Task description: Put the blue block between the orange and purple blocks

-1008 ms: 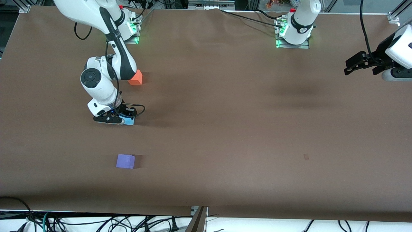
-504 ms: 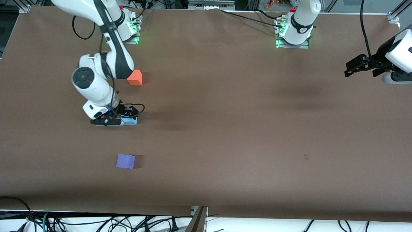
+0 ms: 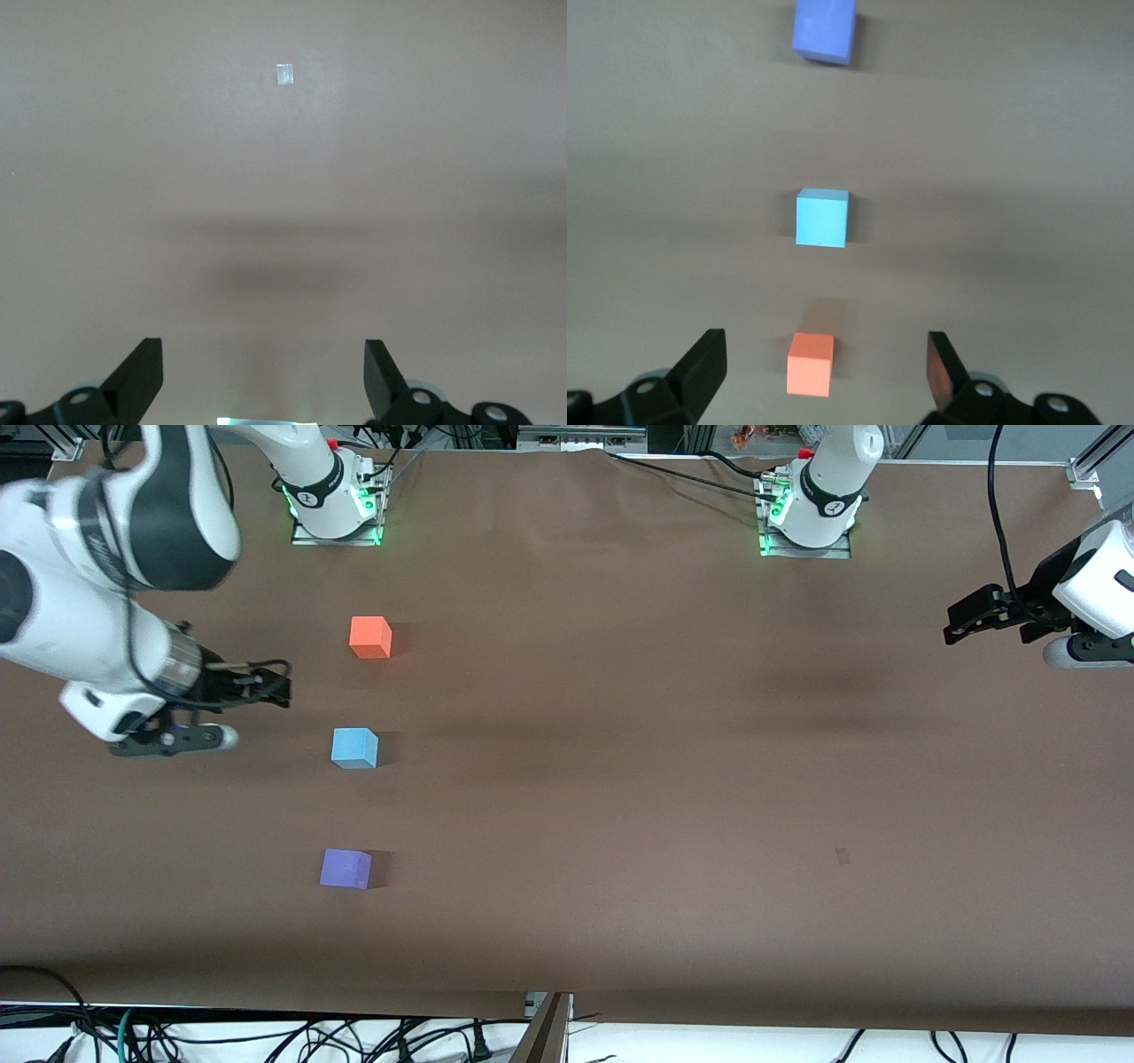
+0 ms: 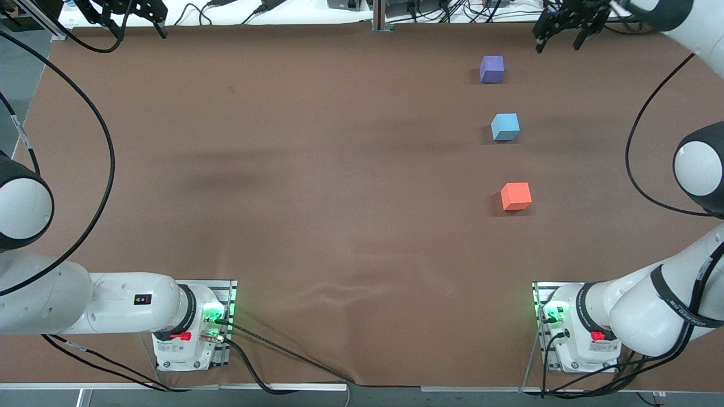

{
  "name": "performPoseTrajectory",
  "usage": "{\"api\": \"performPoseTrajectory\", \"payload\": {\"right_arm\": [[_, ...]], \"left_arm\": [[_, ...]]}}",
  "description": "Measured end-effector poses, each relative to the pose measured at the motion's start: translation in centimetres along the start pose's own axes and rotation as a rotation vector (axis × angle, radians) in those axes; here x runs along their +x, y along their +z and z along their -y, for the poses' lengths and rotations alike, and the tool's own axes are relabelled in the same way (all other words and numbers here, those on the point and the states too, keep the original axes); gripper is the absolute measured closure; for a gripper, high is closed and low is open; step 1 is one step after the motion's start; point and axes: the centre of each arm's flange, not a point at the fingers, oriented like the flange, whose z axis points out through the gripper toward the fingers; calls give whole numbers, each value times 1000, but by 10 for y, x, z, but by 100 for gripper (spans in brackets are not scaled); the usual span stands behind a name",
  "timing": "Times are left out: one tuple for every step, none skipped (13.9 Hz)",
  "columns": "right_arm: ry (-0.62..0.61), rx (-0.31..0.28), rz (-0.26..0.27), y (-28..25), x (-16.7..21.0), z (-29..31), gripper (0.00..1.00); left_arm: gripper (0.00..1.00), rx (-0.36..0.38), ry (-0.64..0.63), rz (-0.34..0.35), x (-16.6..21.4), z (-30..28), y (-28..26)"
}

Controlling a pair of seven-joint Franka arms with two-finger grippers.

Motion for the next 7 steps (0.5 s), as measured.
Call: {"api": "performPoseTrajectory", "payload": {"right_arm": [[10, -1, -6, -14, -2, -6, 0], [17, -3, -5, -23, -4, -10, 0], [29, -4, -5, -28, -4, -13, 0], [42, -8, -10, -31, -4, -15, 0], [46, -21, -13, -33, -3, -17, 0], [48, -46, -7, -35, -3, -20, 0], [49, -72, 4, -36, -4, -23, 0]], "left_arm": [[0, 0, 0, 2, 1, 0, 1], [0, 0, 0, 4, 2, 0, 2], [0, 0, 0, 6, 3, 0, 4], [0, -1, 0, 8, 4, 0, 5], [0, -5, -2, 9, 4, 0, 5], [0, -14, -8, 8, 4, 1, 5], [0, -22, -18, 0, 6, 6, 4]]}}
